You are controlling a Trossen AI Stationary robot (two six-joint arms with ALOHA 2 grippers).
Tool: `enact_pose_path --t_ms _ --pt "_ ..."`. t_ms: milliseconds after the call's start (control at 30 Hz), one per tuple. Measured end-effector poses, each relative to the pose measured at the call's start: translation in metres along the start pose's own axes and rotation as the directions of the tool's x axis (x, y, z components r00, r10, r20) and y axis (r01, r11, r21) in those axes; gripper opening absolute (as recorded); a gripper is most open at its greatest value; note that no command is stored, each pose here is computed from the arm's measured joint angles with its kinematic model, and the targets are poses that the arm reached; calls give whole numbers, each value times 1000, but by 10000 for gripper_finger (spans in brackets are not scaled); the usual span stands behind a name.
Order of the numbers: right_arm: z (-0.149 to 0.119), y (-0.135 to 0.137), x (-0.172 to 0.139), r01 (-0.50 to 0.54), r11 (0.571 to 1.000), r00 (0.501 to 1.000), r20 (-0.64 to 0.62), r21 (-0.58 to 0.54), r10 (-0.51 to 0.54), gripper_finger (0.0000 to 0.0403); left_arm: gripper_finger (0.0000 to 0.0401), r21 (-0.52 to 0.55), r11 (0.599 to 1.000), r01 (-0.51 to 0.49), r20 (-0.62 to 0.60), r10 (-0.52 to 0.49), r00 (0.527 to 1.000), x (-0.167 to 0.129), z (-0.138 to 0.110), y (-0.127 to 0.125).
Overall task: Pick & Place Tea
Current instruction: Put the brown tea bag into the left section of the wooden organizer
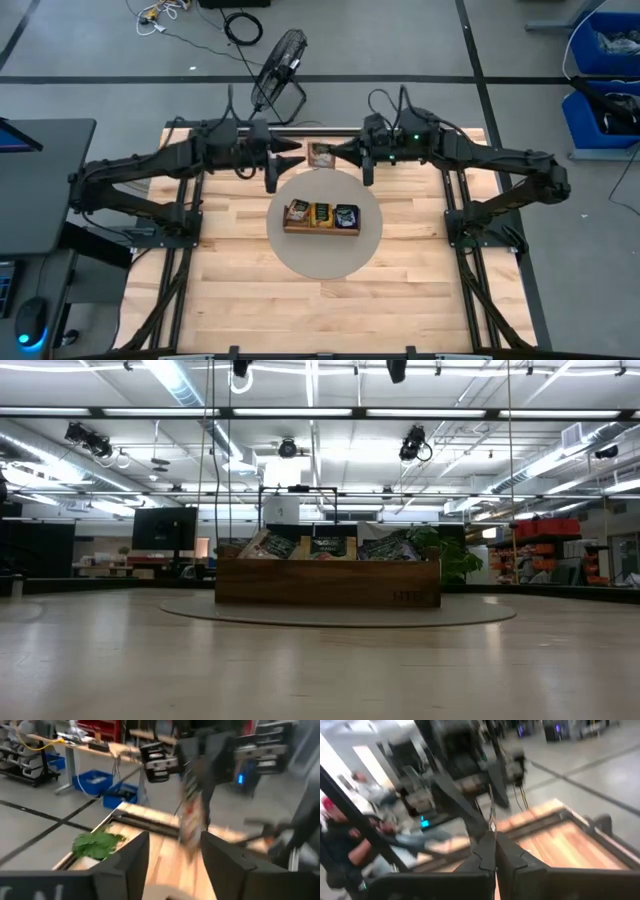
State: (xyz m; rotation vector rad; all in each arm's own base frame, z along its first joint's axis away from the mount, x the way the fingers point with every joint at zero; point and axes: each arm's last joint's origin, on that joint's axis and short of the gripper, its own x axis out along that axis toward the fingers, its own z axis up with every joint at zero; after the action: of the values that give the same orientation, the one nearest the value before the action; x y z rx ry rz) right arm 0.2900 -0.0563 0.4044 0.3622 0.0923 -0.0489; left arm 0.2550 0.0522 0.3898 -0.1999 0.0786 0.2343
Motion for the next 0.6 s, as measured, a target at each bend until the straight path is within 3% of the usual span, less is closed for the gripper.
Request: enact_pose_path --t_ms 167,300,600 --pt "-12 -4 1 27 1000 992 -121 -7 -28 0 217 134 991 -9 -85 20 996 -13 27 -3" --pt "-14 -3 0 16 1000 989 -144 -9 -17 0 236 152 988 10 -112 8 994 -23 46 -1" --pt "-21 0 7 -30 1000 983 -184 4 30 0 245 131 983 124 -350 -71 934 4 41 0"
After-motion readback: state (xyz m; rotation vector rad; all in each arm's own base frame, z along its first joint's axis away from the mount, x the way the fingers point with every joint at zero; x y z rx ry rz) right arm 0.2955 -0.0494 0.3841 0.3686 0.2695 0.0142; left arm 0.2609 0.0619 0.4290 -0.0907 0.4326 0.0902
